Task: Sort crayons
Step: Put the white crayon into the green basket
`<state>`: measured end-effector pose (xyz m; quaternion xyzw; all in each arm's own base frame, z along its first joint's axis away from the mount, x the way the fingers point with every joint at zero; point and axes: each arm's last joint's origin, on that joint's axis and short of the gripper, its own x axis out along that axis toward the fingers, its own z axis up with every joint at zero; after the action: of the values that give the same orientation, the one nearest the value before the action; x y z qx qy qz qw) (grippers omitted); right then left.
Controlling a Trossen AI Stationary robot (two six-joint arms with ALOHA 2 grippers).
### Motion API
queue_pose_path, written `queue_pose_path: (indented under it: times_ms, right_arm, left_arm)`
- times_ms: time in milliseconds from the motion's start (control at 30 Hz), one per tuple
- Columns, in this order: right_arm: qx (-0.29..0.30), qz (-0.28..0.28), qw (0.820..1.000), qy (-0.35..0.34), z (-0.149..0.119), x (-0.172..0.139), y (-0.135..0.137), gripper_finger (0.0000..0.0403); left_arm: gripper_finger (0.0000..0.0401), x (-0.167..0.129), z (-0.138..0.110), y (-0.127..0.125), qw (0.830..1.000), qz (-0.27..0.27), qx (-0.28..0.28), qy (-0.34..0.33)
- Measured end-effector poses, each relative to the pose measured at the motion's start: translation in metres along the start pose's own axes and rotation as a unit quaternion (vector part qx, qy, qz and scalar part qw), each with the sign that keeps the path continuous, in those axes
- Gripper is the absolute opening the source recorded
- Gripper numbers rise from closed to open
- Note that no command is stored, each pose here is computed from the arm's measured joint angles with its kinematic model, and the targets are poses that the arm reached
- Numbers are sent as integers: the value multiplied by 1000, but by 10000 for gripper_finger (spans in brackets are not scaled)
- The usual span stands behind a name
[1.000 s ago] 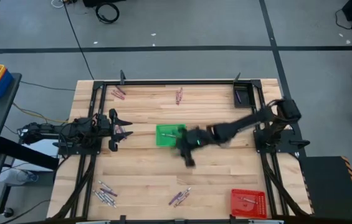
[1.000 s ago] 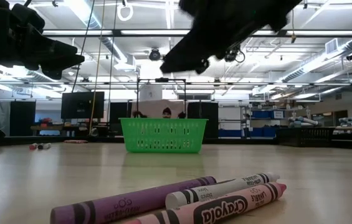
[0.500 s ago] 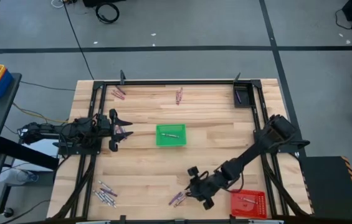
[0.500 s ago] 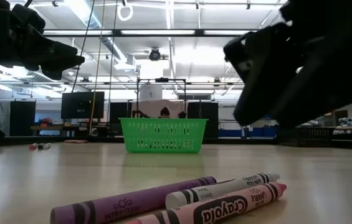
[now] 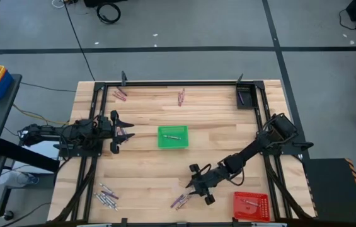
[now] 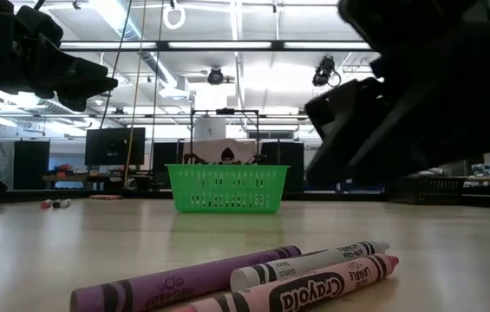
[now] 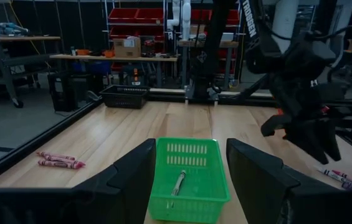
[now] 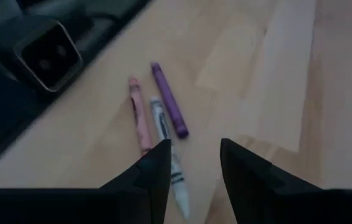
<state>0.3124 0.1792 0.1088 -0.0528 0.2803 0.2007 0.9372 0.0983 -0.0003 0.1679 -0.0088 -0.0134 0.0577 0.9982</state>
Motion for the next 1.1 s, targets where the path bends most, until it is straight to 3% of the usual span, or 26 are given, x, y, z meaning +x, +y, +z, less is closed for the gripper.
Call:
queue_pose_path:
  times_ms: [433, 867, 1100]
  right_arm:
    - [-20, 0, 1000, -7, -11, -4, -1, 142]
    - [-22, 11, 1000, 1, -33, 15, -1, 142]
    - [-38, 27, 999, 3, -33, 15, 0, 112]
  left_arm:
    - [208, 0, 0, 0, 1000, 0, 0, 0]
    - [208, 0, 0, 0, 1000, 0, 0, 0]
    - [208, 0, 0, 0, 1000, 0, 0, 0]
